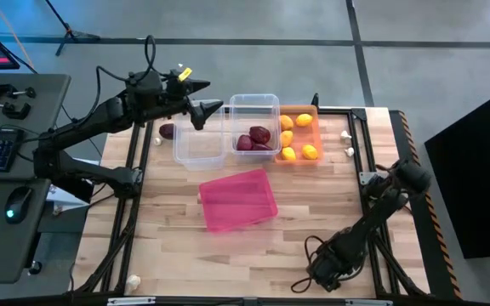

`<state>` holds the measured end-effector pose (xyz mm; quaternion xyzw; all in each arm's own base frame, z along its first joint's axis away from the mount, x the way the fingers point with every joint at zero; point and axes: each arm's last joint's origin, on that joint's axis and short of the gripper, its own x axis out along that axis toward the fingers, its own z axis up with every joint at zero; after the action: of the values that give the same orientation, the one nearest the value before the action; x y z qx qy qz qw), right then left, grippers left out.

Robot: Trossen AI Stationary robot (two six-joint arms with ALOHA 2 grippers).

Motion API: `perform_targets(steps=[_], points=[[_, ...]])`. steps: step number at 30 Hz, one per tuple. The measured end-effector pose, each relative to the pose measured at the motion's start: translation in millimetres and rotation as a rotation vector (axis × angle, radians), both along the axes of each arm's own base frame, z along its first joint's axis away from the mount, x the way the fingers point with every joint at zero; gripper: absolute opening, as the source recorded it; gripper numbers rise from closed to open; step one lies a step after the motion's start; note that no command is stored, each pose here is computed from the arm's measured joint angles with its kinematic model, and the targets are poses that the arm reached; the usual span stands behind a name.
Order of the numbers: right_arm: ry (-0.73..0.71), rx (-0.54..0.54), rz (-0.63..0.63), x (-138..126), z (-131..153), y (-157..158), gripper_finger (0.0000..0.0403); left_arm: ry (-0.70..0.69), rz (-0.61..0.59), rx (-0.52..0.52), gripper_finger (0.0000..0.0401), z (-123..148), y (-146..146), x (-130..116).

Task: Sort produce into baskets
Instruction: Put the white garlic into the pink bin

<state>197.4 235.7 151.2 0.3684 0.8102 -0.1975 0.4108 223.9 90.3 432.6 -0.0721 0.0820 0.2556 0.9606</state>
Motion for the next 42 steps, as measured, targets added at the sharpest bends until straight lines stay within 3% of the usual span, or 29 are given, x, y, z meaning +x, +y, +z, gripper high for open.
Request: perform_targets(steps=[14, 21, 24, 27, 32, 39, 42], points=[[-0.018, 0.006, 0.039, 7.6, -27.5, 7.9, 0.0347, -0.010, 0.004, -0.015, 0.0392, 0.1, 0.0, 0.0], [-0.049, 0.019, 0.102, 6.6, -26.7, 6.5, 0.0255, -0.072, -0.032, -0.007, 0.0392, 7.2, -2.0, -2.2], [-0.085, 0.039, 0.161, 4.2, -17.7, 3.5, 0.0204, -0.177, -0.082, 0.069, 0.0392, 24.4, -7.9, -13.5], [-0.128, 0.019, 0.216, -0.1, 0.4, -7.2, 0.0153, -0.236, -0.036, 0.130, 0.0392, 36.9, -11.6, -29.6], [-0.311, -0.097, 0.244, 2.9, 41.3, -43.6, 0.0105, -0.285, 0.015, 0.165, 0.0392, 48.5, -19.3, -55.6], [-0.746, -0.391, 0.160, 29.4, 93.5, -120.4, 0.0120, -0.382, 0.016, 0.168, 0.0392, 61.3, -32.0, -87.8], [-0.920, -0.500, 0.178, 49.2, 105.1, -151.5, 0.0122, -0.399, 0.015, 0.137, 0.0392, 61.9, -34.9, -94.9]])
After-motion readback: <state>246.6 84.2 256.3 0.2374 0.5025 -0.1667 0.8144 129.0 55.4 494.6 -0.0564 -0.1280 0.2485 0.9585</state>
